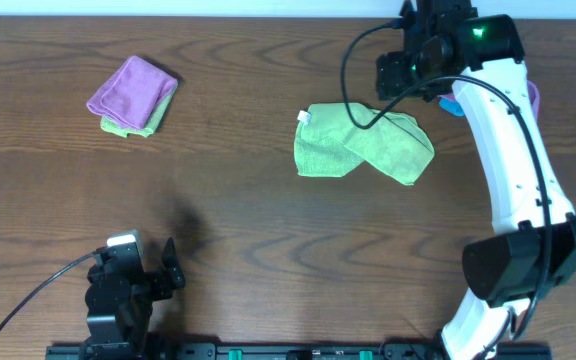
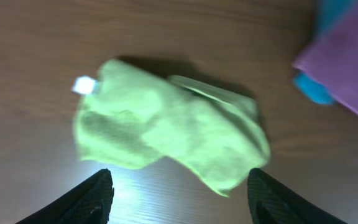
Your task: Fold the cloth
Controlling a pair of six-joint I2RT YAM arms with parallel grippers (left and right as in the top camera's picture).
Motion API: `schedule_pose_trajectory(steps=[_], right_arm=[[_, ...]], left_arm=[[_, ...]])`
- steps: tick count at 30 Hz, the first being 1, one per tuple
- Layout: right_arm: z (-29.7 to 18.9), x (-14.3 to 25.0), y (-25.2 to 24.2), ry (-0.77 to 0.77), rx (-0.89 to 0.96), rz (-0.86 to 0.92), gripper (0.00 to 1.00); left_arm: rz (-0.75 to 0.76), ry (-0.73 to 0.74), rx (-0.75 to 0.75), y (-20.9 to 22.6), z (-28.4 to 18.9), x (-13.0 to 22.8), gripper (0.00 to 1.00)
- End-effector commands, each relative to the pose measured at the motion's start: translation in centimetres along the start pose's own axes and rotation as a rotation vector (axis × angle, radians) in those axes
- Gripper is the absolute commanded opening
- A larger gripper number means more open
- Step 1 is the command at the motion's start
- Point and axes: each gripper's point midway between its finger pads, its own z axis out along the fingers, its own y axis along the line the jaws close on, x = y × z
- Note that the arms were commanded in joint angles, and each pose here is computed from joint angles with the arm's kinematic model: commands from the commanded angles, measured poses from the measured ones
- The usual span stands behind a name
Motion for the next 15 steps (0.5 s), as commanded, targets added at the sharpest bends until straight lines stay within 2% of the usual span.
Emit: schedule_pose_trajectory(steps=[1, 4, 7, 10, 15], right_arm=[[1.5, 0.3, 4.1, 0.026, -0.247, -0.154, 0.68], [4.1, 1.2, 6.1, 0.071, -0.347, -0.273, 0.67], [7.3, 2.2, 7.7, 0.118, -0.370, -0.375, 0.67], [10.1, 2.4, 8.4, 0.134, -0.298, -0.436, 0.66], [13.0, 1.9, 9.2, 0.117, -0.131, -0.544, 0.66]], left_arm=[[-0.003, -0.012, 0.059, -1.0, 0.0, -0.2, 0.95], [0.000, -0.026, 0.185, -3.2, -0.3, -0.7, 0.95], [-0.006, -0.040, 0.296, -5.1, -0.8, -1.3, 0.95], [-0.067, -0.009, 0.308, -5.4, -0.9, -1.6, 0.95], [-0.075, 0.063, 0.311, -5.9, -1.4, -3.1, 0.95]])
